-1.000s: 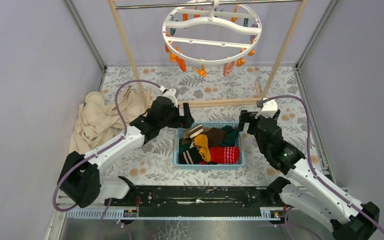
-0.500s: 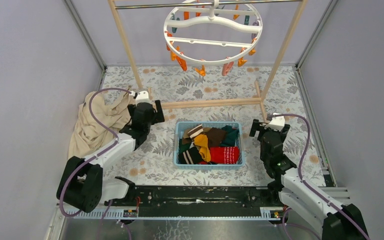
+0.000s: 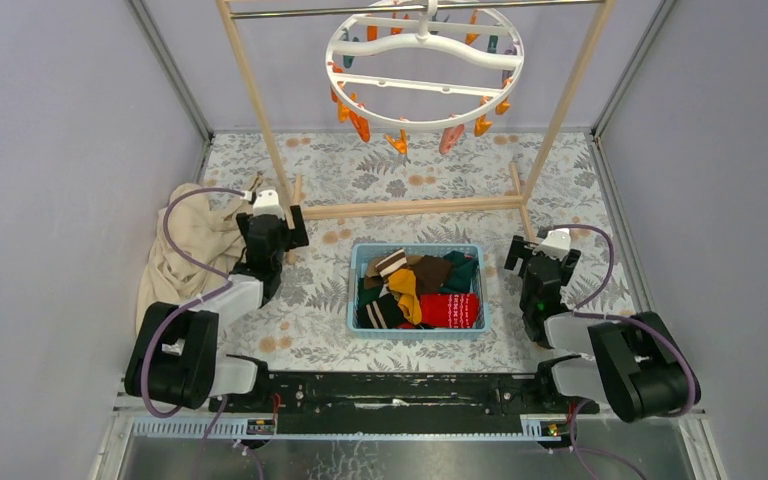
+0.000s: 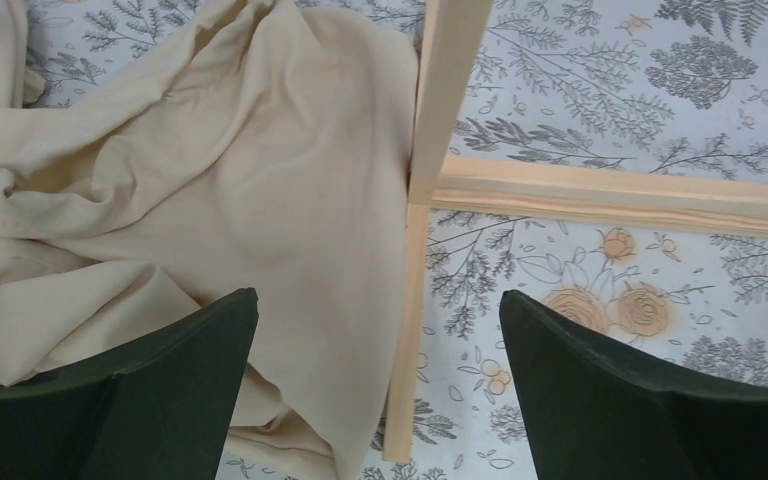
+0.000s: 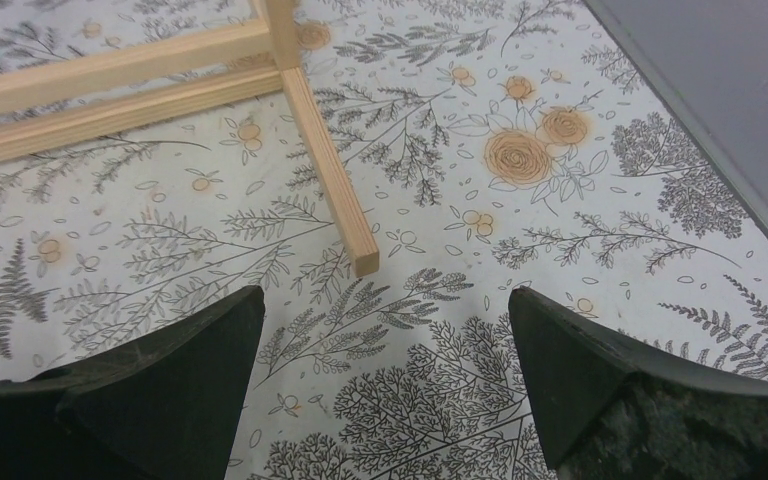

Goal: Remove the socks clipped to the hanger
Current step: Reset both arms

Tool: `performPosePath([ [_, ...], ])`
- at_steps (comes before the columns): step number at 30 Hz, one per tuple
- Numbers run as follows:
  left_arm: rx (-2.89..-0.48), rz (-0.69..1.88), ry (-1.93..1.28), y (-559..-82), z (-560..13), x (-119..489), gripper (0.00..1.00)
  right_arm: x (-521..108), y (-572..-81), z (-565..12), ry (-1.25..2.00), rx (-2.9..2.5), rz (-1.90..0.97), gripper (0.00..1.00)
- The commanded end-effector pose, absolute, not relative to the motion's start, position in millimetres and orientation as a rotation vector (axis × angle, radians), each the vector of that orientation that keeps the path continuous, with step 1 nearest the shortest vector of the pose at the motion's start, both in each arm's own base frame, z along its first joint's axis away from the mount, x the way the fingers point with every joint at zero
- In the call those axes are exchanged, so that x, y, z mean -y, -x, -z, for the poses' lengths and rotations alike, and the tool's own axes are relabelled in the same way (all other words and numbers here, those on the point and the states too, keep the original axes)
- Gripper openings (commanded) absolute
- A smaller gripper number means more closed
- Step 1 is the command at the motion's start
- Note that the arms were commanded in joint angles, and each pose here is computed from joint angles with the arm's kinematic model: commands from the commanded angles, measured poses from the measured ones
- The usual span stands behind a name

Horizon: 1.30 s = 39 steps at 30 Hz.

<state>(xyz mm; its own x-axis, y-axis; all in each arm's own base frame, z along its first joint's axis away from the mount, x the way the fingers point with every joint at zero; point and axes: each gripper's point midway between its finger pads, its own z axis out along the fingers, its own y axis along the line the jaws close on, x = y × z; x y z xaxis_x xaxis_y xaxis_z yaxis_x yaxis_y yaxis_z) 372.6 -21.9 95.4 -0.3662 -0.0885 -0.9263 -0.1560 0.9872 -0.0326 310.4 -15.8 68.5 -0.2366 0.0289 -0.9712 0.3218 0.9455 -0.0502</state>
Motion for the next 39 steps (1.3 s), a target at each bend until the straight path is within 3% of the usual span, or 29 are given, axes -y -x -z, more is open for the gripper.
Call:
performPosePath([
  [1,-1.816,-0.041,0.159,-382.7,-112.6,19.9,0.99,17.9,-337.9,-100.9,-0.299,-1.653,0.245,1.00],
  [15,-1.773,-0.055,0.123,-384.8,-101.3,18.2,0.99,38.6,-338.2,-92.8,-0.359,-1.595,0.229,1.00],
  [27,-1.629,-0.083,0.047,-379.2,-111.7,15.5,0.99,13.6,-361.3,-76.1,-0.166,-1.695,0.167,1.00],
  [39,-1.606,-0.110,0.221,-374.4,-103.6,-12.0,0.99,12.2,-364.5,-74.1,-0.157,-1.712,0.165,1.00],
])
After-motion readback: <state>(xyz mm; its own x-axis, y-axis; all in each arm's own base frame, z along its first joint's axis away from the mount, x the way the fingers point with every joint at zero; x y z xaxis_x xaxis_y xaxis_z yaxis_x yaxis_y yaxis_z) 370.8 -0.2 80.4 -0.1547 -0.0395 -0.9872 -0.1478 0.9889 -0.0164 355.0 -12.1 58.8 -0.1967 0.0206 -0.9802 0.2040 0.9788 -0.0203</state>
